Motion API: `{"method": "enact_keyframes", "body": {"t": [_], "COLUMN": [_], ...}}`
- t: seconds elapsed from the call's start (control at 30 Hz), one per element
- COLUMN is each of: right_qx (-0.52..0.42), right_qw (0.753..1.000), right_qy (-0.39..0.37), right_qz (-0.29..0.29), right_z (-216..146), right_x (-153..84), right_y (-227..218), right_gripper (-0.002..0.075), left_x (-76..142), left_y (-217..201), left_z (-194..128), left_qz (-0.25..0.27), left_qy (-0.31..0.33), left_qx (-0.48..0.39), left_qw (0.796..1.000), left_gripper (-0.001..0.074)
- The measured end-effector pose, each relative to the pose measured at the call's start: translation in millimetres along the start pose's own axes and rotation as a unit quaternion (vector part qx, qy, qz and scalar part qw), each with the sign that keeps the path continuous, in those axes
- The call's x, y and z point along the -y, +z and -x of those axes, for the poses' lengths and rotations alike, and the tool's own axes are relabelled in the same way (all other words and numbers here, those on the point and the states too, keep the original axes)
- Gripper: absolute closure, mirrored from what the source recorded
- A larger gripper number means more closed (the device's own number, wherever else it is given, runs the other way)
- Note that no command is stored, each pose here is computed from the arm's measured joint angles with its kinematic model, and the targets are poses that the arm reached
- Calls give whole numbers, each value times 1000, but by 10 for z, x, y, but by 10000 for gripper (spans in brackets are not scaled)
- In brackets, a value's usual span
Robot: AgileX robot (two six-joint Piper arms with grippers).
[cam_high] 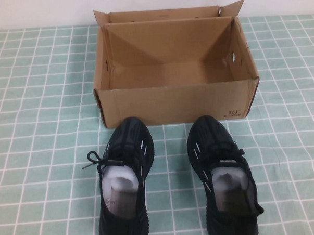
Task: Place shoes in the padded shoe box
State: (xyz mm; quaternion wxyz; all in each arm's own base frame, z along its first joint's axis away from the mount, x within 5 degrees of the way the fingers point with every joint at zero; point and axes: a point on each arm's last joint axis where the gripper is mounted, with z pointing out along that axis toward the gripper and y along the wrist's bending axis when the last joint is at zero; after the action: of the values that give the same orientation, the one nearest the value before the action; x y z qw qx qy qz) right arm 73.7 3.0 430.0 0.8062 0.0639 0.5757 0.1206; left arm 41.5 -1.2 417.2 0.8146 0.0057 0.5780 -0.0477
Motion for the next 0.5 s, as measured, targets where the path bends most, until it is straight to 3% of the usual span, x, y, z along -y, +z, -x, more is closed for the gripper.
{"method": "enact_keyframes", "body": {"t": [0.17, 0.33, 0.5], "right_qx": [-141, -271, -350], "right_qw": [990, 962, 933], "right_qy": [-1, 11, 12], "right_qz": [2, 42, 84], "right_z": [-75, -287, -556], "right_x": [-47, -164, -292], "right_y": [294, 533, 661], "right_gripper": [734, 734, 734], "left_x": [-70, -56, 24], "left_y": [161, 249, 180], "left_z": [-318, -594, -790], "left_qz": [32, 36, 25], "left_qy": [62, 3, -75], "left_qx": [-155, -283, -397], "left_qw": [985, 959, 914], "left_gripper": [739, 739, 739]}}
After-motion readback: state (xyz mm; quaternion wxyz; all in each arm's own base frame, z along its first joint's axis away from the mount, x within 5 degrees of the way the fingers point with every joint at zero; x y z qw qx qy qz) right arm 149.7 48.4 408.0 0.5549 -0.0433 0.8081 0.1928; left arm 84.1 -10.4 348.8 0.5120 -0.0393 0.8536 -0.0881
